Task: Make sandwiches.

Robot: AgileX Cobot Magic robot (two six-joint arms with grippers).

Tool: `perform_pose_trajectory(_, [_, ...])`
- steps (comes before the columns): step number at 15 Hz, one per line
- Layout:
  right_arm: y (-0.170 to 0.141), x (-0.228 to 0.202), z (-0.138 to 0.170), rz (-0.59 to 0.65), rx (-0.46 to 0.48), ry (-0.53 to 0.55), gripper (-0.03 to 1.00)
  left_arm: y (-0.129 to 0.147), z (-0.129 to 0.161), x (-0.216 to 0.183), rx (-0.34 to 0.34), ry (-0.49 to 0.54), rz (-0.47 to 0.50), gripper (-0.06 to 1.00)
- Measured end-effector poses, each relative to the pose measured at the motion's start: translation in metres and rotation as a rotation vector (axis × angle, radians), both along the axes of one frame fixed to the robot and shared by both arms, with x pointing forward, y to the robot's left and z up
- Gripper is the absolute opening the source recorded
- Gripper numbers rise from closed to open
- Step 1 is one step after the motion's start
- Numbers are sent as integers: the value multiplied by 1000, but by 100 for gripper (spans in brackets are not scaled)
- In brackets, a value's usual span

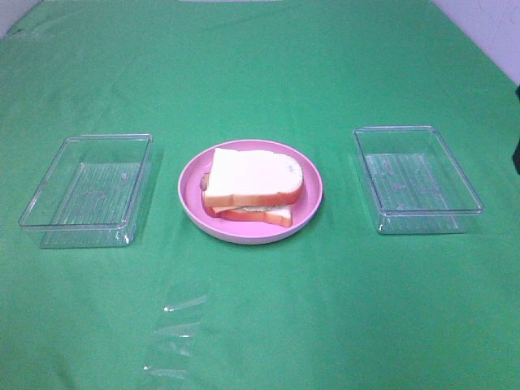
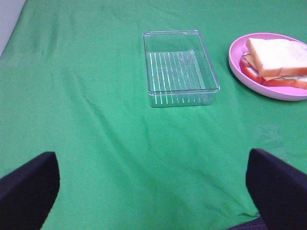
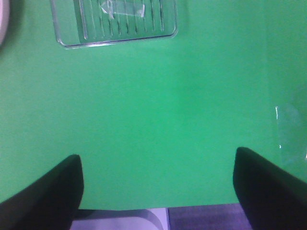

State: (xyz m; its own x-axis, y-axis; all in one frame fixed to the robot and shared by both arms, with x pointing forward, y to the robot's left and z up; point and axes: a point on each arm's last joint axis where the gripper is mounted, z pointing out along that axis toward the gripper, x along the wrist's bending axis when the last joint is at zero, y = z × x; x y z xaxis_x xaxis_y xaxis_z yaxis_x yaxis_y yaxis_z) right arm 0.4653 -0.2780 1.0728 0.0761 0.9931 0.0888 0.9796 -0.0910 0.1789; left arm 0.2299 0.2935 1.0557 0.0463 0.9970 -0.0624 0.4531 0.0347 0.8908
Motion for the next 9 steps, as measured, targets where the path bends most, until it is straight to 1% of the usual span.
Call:
perform_pose_trajectory(1, [-1, -23, 10, -3, 6, -79, 82, 0, 0, 0, 0, 0, 0, 97])
perform_pose_trajectory(2, [-3, -42, 17, -3, 11, -135, 82, 0, 0, 0, 0, 0, 0, 97])
perform_pose_trajectory(3, [-4, -75, 26, -4, 29, -227, 82, 0, 0, 0, 0, 0, 0, 97])
perform_pose_trajectory(4, [-5, -97, 30, -4, 42, -300, 82, 0, 0, 0, 0, 0, 0, 97])
perform_pose_trajectory(5, [-5, -107, 32, -4, 45, -339, 82, 0, 0, 0, 0, 0, 0, 97])
perform_pose_trajectory(7, [-9, -144, 28, -4, 32, -453, 82, 0, 0, 0, 0, 0, 0, 97])
perform_pose_trajectory(9, [-14, -177, 15, -6, 4, -543, 82, 0, 0, 0, 0, 0, 0, 97])
